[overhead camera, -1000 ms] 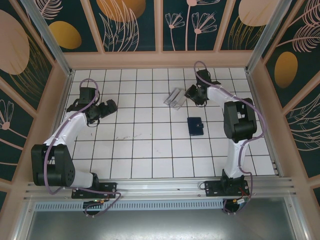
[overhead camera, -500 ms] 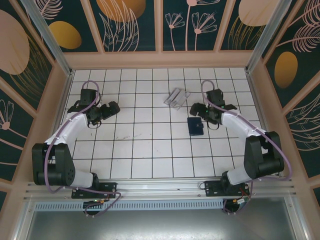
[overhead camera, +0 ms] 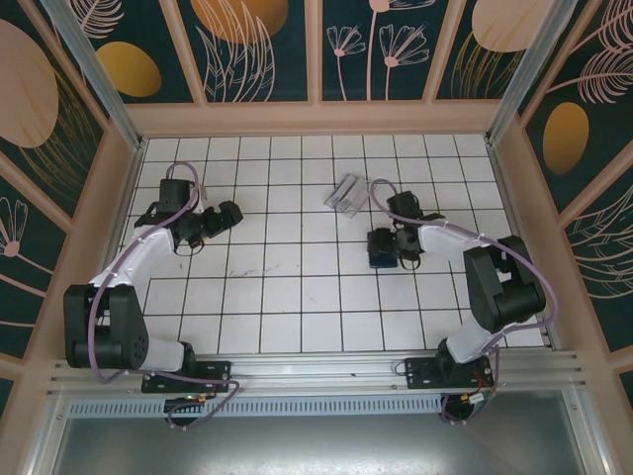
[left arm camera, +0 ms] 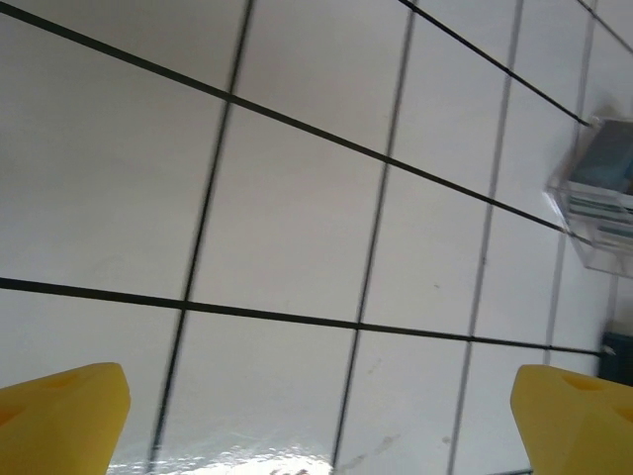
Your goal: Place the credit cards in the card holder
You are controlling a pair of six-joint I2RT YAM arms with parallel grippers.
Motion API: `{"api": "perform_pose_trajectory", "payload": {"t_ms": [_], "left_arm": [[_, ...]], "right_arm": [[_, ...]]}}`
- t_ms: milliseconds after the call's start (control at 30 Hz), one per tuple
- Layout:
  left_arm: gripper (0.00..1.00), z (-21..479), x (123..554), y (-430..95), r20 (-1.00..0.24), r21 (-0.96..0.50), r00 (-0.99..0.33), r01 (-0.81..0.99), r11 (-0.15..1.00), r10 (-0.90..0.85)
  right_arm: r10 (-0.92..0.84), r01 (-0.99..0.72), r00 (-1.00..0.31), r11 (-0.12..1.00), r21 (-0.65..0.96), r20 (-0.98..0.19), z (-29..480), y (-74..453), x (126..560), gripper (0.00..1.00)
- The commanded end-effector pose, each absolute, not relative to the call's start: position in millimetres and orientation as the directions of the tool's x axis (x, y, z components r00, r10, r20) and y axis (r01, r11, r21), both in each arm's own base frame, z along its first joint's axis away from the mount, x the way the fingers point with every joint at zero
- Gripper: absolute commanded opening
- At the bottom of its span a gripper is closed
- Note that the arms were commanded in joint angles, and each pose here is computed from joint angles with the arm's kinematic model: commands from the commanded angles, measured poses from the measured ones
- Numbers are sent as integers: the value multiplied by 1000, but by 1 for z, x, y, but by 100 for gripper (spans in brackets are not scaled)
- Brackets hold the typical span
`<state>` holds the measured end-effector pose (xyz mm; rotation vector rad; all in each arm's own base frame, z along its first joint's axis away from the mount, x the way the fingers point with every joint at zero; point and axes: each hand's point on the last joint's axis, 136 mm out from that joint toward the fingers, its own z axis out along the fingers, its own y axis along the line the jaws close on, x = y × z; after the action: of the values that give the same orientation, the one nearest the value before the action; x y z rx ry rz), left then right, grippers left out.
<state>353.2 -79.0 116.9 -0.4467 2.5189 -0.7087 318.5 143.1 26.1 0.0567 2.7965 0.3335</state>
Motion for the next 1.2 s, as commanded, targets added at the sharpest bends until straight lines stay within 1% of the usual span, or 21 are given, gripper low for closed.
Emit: {"api": "perform_pose_trajectory", "payload": {"t_ms": [0,33,67,100,200,267,367,467,500,600,667,767,833,933,1033,1167], "left_arm": [[99,126,345,-106,-319,-689,-839,-113,716,-440],[99,125,340,-113,-301,-718,-842,-109,687,-448],[99,124,337,-119,-287,-739,-844,-106,665,-453],[99,121,331,-126,-274,-750,-852,-101,654,-446],[98,111,321,-140,-276,-730,-868,-91,678,-413],[95,105,316,-154,-266,-728,-877,-89,680,-399],[93,101,309,-186,-260,-762,-901,-29,647,-347],[90,93,306,-212,-250,-779,-921,7,626,-300],[88,90,305,-220,-242,-788,-927,15,616,-287],[87,86,305,-241,-242,-807,-938,52,588,-248],[87,81,306,-248,-244,-806,-941,62,589,-235],[82,70,307,-255,-217,-810,-953,53,585,-214],[78,66,306,-261,-197,-825,-961,55,562,-194],[76,73,306,-267,-192,-852,-961,64,519,-196],[70,80,307,-270,-216,-855,-960,98,508,-177],[57,79,308,-271,-219,-852,-960,103,514,-172]], "right_arm": [[15,-89,-955,939,331,-297,28,185,309,69],[7,-99,-958,930,354,-288,28,194,306,61],[8,-102,-958,925,367,-286,29,200,305,57],[11,-100,-958,923,372,-285,28,204,305,56],[12,-92,-957,935,342,-290,22,208,307,45],[2,-97,-958,939,329,-288,20,212,307,42],[-4,-120,-960,911,396,-281,24,229,306,38],[8,-128,-962,869,478,-272,35,243,304,37],[14,-131,-963,850,510,-271,40,248,302,37],[16,-153,-965,777,610,-262,51,264,296,37],[25,-149,-968,741,654,-249,55,272,295,37],[35,-148,-972,681,717,-234,62,281,290,37],[42,-149,-973,638,755,-227,68,288,290,37],[28,-155,-976,606,780,-216,72,299,283,37],[17,-173,-974,579,797,-224,76,307,281,37],[2,-181,-975,565,805,-221,77,319,279,37]]}}
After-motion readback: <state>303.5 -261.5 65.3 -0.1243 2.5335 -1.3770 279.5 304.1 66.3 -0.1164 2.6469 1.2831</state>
